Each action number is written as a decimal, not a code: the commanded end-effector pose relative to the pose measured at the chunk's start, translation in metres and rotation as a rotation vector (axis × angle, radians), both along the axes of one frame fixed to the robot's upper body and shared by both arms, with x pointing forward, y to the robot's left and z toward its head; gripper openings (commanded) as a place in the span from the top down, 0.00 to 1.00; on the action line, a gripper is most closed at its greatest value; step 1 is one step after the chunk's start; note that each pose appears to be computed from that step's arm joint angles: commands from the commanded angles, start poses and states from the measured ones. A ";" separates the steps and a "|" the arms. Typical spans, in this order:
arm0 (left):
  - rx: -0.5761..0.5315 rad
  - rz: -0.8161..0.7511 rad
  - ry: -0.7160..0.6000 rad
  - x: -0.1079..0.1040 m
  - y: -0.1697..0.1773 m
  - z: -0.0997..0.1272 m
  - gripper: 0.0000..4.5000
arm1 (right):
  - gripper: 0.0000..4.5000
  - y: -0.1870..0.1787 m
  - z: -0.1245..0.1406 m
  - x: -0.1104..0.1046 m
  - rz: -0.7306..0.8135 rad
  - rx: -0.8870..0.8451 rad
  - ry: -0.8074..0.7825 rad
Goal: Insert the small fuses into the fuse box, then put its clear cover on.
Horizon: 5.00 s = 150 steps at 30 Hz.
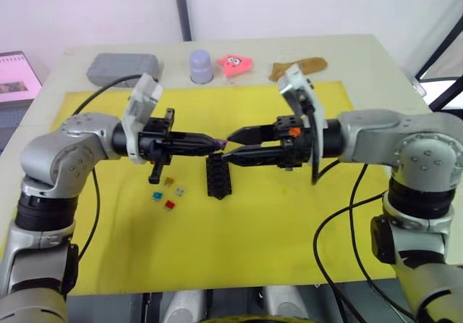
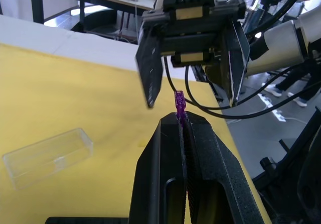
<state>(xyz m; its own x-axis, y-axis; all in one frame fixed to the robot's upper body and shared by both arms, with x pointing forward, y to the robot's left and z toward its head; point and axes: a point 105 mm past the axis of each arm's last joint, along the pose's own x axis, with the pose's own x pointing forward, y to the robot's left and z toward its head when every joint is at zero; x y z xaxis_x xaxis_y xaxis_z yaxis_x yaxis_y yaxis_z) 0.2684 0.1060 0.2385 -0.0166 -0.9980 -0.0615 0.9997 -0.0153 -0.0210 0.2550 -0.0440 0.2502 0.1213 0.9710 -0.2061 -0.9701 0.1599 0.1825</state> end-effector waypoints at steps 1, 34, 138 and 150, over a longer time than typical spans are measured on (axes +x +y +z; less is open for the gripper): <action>-0.007 -0.003 -0.058 -0.002 0.001 0.009 1.00 | 0.46 0.005 0.013 -0.001 0.016 0.029 -0.052; 0.178 0.149 -0.065 0.014 0.013 -0.011 0.80 | 1.00 0.007 0.002 0.004 0.012 -0.072 -0.135; 0.419 0.262 -0.462 0.020 0.016 -0.094 0.01 | 1.00 0.010 -0.108 0.025 0.173 -0.294 -0.449; 0.416 0.260 -0.469 0.019 0.014 -0.093 0.01 | 1.00 0.010 -0.114 0.031 0.161 -0.340 -0.481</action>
